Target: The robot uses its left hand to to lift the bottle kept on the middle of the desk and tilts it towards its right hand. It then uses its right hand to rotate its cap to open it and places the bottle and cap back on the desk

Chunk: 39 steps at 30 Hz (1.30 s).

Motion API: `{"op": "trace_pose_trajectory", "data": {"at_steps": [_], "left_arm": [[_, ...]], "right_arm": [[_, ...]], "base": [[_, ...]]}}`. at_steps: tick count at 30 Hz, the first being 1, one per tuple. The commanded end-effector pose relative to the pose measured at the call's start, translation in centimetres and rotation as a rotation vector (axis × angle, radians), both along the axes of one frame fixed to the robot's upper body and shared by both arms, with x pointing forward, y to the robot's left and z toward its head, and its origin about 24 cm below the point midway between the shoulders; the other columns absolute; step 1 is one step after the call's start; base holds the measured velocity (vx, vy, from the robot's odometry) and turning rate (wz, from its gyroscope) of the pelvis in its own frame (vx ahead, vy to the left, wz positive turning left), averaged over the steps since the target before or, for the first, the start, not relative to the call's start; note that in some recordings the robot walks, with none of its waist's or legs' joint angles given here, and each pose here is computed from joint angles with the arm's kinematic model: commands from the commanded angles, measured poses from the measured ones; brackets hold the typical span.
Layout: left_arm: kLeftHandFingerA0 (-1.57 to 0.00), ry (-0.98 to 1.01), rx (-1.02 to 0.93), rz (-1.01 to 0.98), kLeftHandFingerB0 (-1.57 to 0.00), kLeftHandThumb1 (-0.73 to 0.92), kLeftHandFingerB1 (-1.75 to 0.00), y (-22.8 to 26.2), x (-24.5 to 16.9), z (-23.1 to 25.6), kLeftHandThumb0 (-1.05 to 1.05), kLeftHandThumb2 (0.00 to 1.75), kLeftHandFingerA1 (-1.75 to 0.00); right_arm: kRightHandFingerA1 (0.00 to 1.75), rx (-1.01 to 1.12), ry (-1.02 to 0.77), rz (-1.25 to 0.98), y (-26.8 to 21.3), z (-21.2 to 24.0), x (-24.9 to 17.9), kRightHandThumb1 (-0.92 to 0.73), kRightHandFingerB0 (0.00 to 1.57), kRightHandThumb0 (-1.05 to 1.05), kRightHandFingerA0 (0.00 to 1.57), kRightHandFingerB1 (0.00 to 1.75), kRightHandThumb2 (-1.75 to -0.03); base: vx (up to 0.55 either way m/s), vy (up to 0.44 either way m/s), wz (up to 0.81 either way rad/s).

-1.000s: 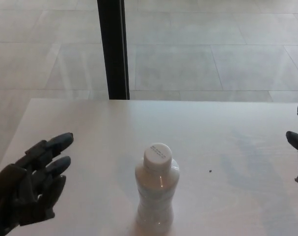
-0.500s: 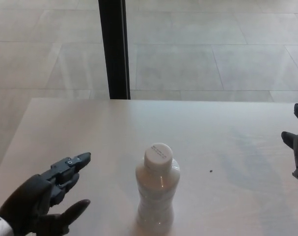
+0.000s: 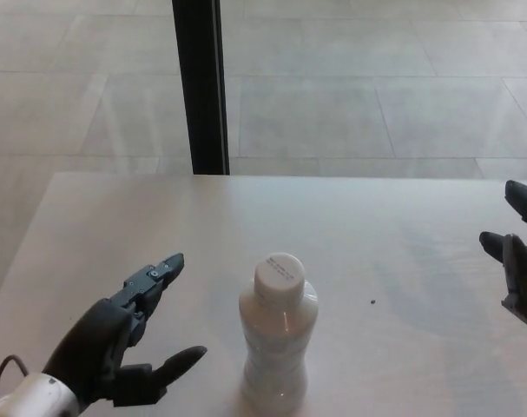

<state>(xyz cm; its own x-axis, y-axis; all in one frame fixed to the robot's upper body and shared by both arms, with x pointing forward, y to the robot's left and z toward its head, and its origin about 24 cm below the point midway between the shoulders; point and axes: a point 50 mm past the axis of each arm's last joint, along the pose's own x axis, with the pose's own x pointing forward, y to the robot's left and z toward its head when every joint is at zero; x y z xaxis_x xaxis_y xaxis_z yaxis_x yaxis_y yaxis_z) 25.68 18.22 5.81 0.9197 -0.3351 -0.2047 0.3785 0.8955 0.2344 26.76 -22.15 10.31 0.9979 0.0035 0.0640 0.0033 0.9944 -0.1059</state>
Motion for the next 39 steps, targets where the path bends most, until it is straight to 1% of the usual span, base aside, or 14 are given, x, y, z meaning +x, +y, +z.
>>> {"op": "trace_pose_trajectory", "data": {"at_steps": [1, 2, 3, 11, 12, 15, 17, 18, 23, 24, 31, 32, 35, 39], "left_arm": [[0.0, -0.003, 0.032, 0.039, 0.0, 0.55, 0.0, 0.2, -0.2, -0.8, -1.05, 0.58, 0.0], [0.0, -0.004, 0.017, 0.031, 0.0, 0.59, 0.0, 0.1, -0.4, -0.9, -1.0, 1.03, -0.17], [0.0, 0.0, 0.016, 0.034, 0.0, 0.54, 0.0, 0.0, -0.4, -1.1, -1.03, 0.58, 0.0], [0.0, 0.01, 0.027, 0.015, 0.0, 0.55, 0.0, -0.7, -0.3, -1.6, -1.02, 0.58, 0.0], [0.0, 0.002, 0.034, 0.004, 0.0, 0.53, 0.0, -0.9, 0.0, -1.3, -1.01, 0.57, 0.0], [0.0, -0.026, 0.072, -0.016, 0.0, 0.54, 0.0, -1.2, 0.5, -0.3, -1.01, 0.58, 0.0], [0.0, -0.045, 0.094, -0.029, 0.0, 0.55, 0.0, -1.3, 0.8, 0.0, -1.0, 0.57, 0.0], [0.0, -0.058, 0.104, -0.042, 0.0, 0.56, 0.0, -1.5, 1.5, 1.0, -0.98, 1.0, -0.21], [0.0, -0.059, 0.13, -0.046, 0.0, 0.54, 0.0, -1.9, 2.0, 1.5, -1.02, 0.57, 0.0], [0.0, -0.057, 0.134, -0.048, 0.0, 0.56, 0.0, -2.2, 2.1, 1.6, -0.98, 1.01, -0.2], [0.0, -0.034, 0.145, -0.073, 0.0, 0.54, 0.0, -2.6, 1.6, 1.1, -1.02, 0.57, 0.0], [0.0, -0.034, 0.146, -0.08, 0.0, 0.57, 0.0, -2.5, 1.4, 0.8, -1.0, 1.01, -0.18], [0.0, -0.035, 0.153, -0.092, 0.0, 0.57, 0.0, -2.3, 1.0, 0.2, -1.0, 1.01, -0.2], [0.0, -0.008, 0.151, -0.117, 0.0, 0.54, -0.05, -1.9, 0.2, -0.6, -0.96, 0.98, -0.24]], "right_arm": [[0.58, 0.011, 0.008, -0.033, -0.3, 0.1, 0.1, -0.69, 0.06, -0.78, 0.21, 0.39, -1.06], [0.58, 0.011, 0.006, -0.036, -0.3, 0.1, 0.1, -0.69, 0.06, -0.78, 0.22, 0.39, -1.05], [0.58, 0.018, 0.003, -0.036, -0.2, 0.1, 0.1, -0.69, 0.06, -0.78, 0.22, 0.39, -1.05], [0.57, 0.025, 0.008, -0.03, 0.3, -0.1, 0.2, -0.68, 0.07, -0.78, 0.21, 0.4, -1.04], [0.5, 0.024, 0.012, -0.029, 0.4, -0.1, 0.3, -0.87, 0.14, -0.76, 0.25, 0.27, -0.67], [0.57, 0.034, 0.022, -0.035, 0.5, -0.3, 0.2, -0.68, 0.06, -0.76, 0.22, 0.4, -1.04], [0.51, 0.034, 0.029, -0.033, 0.5, -0.4, 0.1, -0.86, 0.14, -0.75, 0.25, 0.27, -0.67], [0.58, 0.053, 0.034, -0.037, 0.6, -0.5, 0.0, -0.69, 0.07, -0.77, 0.22, 0.39, -1.03], [0.59, 0.065, 0.038, -0.039, 0.6, -0.8, 0.0, -0.68, 0.06, -0.76, 0.22, 0.41, -1.04], [0.59, 0.063, 0.04, -0.039, 0.6, -0.9, 0.0, -0.68, 0.06, -0.75, 0.22, 0.41, -1.03], [0.59, 0.058, 0.026, -0.036, 0.6, -0.5, 0.2, -0.68, 0.06, -0.76, 0.22, 0.42, -1.04], [0.59, 0.057, 0.025, -0.036, 0.6, -0.5, 0.2, -0.69, 0.07, -0.78, 0.21, 0.39, -1.04], [0.54, 0.059, 0.02, -0.042, 0.5, -0.4, 0.2, -0.86, 0.14, -0.76, 0.25, 0.28, -0.66], [0.6, 0.058, 0.014, -0.042, 0.4, -0.5, 0.1, -0.69, 0.07, -0.8, 0.21, 0.39, -1.06]], "base": [[0.0, 0.0, 0.0], [0.0, 0.0, 0.0], [0.0, 0.0, 0.0], [0.0, 0.0, 0.0], [0.0, 0.0, 0.0], [0.0, 0.0, 0.0], [0.0, 0.0, 0.0], [0.0, 0.0, 0.0], [0.0, 0.0, 0.0], [0.0, 0.0, 0.0], [0.0, 0.0, 0.0], [0.0, 0.0, 0.0], [0.0, 0.0, 0.0], [0.0, 0.0, 0.0]]}}
